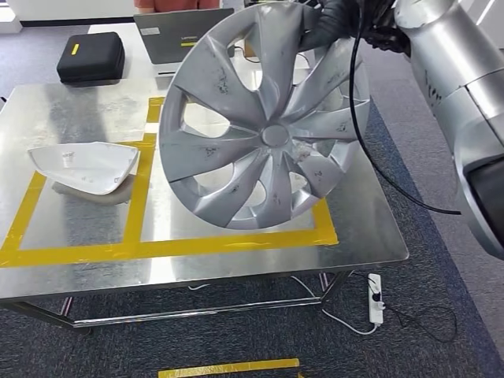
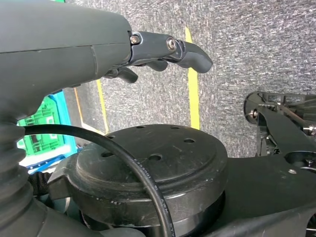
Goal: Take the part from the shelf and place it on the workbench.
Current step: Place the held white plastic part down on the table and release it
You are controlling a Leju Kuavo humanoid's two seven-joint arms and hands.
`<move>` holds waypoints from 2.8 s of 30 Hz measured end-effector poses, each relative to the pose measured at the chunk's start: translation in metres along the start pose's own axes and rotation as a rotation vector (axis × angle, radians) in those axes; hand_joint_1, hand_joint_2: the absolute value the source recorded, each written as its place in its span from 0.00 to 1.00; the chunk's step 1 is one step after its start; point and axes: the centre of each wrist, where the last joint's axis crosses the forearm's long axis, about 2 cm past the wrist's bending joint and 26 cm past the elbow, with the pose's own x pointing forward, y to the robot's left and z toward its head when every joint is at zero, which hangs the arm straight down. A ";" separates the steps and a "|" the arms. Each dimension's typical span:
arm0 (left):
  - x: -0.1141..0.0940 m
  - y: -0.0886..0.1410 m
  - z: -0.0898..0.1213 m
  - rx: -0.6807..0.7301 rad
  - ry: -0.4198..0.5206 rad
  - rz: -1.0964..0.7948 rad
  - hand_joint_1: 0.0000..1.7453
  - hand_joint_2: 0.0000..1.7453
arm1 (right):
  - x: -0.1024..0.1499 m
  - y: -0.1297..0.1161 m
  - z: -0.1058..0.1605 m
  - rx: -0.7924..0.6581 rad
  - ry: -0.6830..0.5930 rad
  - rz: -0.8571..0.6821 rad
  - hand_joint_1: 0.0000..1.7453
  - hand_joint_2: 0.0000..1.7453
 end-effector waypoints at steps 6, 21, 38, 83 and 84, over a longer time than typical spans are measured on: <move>0.000 0.000 0.000 0.002 0.000 -0.006 0.00 1.00 | -0.012 0.010 -0.004 -0.009 0.009 -0.038 1.00 1.00; 0.000 0.000 0.000 0.002 0.000 -0.006 0.00 1.00 | -0.020 0.019 -0.007 0.002 0.020 -0.056 1.00 1.00; 0.001 0.000 0.000 0.005 -0.001 -0.020 0.00 1.00 | -0.038 0.030 -0.009 0.006 0.042 -0.098 1.00 1.00; -0.012 -0.004 -0.002 0.024 0.014 -0.070 0.00 0.00 | -0.115 0.066 -0.004 -0.034 0.164 -0.140 0.00 1.00; -0.013 -0.005 -0.003 0.022 0.017 -0.072 0.00 0.00 | -0.115 0.067 -0.004 -0.035 0.165 -0.140 0.00 1.00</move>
